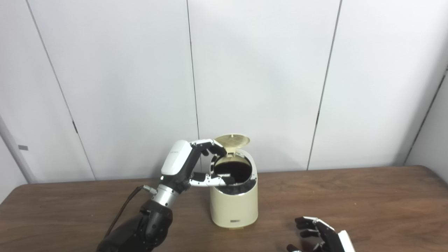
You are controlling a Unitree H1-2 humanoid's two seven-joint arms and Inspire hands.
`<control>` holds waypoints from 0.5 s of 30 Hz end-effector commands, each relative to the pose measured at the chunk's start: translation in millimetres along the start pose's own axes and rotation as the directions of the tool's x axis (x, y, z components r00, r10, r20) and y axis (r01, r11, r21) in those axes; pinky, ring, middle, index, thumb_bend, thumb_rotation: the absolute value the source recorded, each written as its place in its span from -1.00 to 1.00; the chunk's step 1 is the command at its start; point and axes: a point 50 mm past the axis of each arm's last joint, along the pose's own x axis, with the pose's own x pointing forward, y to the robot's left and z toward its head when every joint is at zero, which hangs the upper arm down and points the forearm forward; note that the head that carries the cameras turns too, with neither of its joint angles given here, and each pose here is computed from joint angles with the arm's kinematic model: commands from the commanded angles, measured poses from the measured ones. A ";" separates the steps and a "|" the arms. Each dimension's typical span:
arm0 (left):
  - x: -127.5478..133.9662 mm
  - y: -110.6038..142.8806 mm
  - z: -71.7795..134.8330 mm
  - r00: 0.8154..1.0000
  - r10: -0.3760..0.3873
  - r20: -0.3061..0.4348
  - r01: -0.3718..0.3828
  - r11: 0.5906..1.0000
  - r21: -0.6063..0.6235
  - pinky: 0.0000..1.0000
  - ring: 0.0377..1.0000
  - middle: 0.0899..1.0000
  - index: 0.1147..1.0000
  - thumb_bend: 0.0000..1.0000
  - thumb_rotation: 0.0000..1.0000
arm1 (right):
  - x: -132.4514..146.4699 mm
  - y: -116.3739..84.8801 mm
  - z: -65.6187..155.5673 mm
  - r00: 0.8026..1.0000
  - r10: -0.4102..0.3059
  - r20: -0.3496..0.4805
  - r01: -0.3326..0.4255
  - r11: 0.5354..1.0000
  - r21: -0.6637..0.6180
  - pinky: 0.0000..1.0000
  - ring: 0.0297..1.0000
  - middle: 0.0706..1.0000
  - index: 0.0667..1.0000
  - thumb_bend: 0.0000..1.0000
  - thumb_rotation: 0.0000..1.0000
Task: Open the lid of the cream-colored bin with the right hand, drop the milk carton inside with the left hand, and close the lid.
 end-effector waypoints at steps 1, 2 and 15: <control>18.7 18.3 9.0 0.998 0.045 0.054 -0.044 0.999 -0.017 0.10 0.17 0.08 0.06 1.00 0.23 | -4.8 7.4 -10.8 0.996 0.057 -0.064 -0.058 0.998 -0.009 0.06 0.25 0.30 0.33 -0.34 -0.92; 18.2 18.3 9.2 0.997 0.048 0.053 -0.047 0.999 -0.020 0.09 0.16 0.07 0.05 1.00 0.22 | -4.6 7.6 -10.8 0.996 0.058 -0.063 -0.058 0.998 -0.010 0.06 0.25 0.30 0.33 -0.35 -0.94; -23.0 54.2 25.7 0.988 0.153 0.010 -0.144 0.949 -0.282 -0.19 -0.15 -0.18 -0.16 0.01 -0.85 | 8.9 -5.6 0.4 0.987 -0.072 0.144 0.050 0.987 0.153 0.15 0.28 0.27 0.27 -0.34 -0.40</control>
